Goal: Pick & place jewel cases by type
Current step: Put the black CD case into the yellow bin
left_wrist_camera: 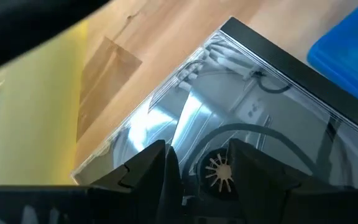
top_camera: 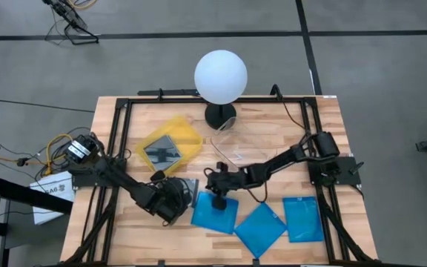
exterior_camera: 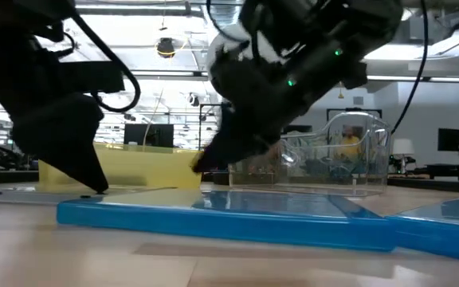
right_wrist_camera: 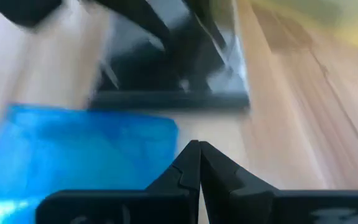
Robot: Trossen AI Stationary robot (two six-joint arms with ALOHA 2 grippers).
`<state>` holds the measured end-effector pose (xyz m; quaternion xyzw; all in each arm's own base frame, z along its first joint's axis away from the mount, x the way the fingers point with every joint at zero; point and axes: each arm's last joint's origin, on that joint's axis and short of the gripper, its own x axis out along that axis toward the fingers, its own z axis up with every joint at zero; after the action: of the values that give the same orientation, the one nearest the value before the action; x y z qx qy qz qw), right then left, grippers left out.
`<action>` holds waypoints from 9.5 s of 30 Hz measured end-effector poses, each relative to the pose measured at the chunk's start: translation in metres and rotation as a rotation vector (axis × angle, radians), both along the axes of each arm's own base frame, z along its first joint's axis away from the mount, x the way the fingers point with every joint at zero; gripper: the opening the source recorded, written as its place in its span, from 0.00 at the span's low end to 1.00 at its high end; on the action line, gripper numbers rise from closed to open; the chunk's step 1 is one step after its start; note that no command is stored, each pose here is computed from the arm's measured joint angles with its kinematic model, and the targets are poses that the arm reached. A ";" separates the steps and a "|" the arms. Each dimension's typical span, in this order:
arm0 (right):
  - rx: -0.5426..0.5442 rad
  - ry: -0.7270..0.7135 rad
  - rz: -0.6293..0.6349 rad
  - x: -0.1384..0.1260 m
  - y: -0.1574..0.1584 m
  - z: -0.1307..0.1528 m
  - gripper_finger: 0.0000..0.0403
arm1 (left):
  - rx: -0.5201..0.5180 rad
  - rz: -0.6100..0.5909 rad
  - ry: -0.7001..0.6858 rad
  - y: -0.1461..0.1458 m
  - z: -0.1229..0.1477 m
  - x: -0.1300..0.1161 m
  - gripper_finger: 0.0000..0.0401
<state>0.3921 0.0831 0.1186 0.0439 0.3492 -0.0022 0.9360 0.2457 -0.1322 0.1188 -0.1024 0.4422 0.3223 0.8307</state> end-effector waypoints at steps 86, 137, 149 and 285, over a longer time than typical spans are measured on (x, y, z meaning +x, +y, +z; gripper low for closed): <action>-0.213 0.313 0.071 0.076 0.012 -0.011 0.00 | -0.100 0.005 0.156 0.022 0.008 -0.025 0.43; -0.144 0.210 0.075 0.080 -0.002 0.024 0.00 | -0.014 -0.011 0.006 0.013 0.016 -0.014 0.43; -0.278 0.518 -0.040 0.055 -0.052 0.026 0.00 | -0.201 0.056 -0.079 0.013 0.017 -0.001 0.43; 0.060 0.314 0.295 0.091 -0.024 0.105 0.27 | 0.115 0.036 -0.296 0.030 0.003 -0.001 0.43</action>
<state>0.4826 0.0595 0.2232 0.0192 0.4933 0.1383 0.8586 0.2443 -0.1021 0.1221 -0.1089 0.2935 0.3435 0.8854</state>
